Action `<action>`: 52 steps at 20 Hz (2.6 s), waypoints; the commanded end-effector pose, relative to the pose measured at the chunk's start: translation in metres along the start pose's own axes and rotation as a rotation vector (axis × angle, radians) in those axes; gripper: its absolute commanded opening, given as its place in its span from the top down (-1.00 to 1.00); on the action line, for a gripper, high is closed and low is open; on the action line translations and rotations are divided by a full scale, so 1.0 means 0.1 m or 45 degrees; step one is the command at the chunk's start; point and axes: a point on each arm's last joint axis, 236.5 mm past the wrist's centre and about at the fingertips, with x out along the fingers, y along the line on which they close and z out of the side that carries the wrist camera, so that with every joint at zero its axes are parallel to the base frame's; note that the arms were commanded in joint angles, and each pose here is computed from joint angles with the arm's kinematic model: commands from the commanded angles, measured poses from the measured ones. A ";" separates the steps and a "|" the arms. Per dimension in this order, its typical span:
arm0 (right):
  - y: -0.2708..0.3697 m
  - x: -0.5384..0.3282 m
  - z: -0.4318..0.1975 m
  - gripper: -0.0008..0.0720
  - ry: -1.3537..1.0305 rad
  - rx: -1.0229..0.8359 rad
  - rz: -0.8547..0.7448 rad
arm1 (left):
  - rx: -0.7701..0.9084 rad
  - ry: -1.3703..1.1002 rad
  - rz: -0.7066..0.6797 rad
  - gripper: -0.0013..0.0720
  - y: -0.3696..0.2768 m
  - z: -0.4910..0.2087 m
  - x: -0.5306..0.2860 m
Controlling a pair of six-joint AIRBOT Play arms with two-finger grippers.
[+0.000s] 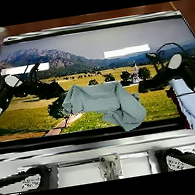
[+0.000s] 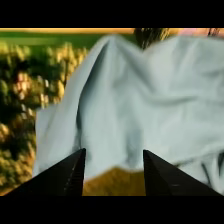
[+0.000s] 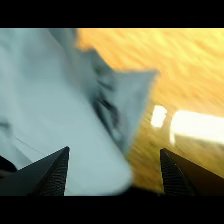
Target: Fold the shirts.
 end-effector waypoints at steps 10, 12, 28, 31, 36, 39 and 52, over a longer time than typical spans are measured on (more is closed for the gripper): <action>0.05 -0.01 -0.29 -0.87 0.010 0.208 0.184 | -0.254 0.152 -0.196 -1.00 -0.56 -0.75 1.17; 0.04 -0.01 -0.26 -0.87 -0.006 0.208 0.178 | -0.265 0.174 -0.185 -0.99 -0.52 -0.79 1.24; 0.40 0.67 -0.58 -0.87 0.207 -0.103 0.124 | -0.061 0.097 -0.208 0.88 -0.69 -0.59 1.06; 0.05 0.67 -0.62 -0.87 0.249 -0.115 -0.093 | 0.034 0.067 -0.189 0.88 -0.76 -0.57 0.86; -0.22 0.39 -1.04 -0.87 0.408 0.006 0.054 | 0.129 0.048 -0.195 0.88 -0.81 -0.56 0.77; 0.03 0.37 -0.62 -0.87 0.132 0.258 0.382 | 0.129 0.048 -0.195 0.88 -0.81 -0.56 0.77; 0.27 0.89 -0.53 0.80 0.156 0.195 0.364 | 0.162 0.040 -0.202 0.88 -0.83 -0.53 0.73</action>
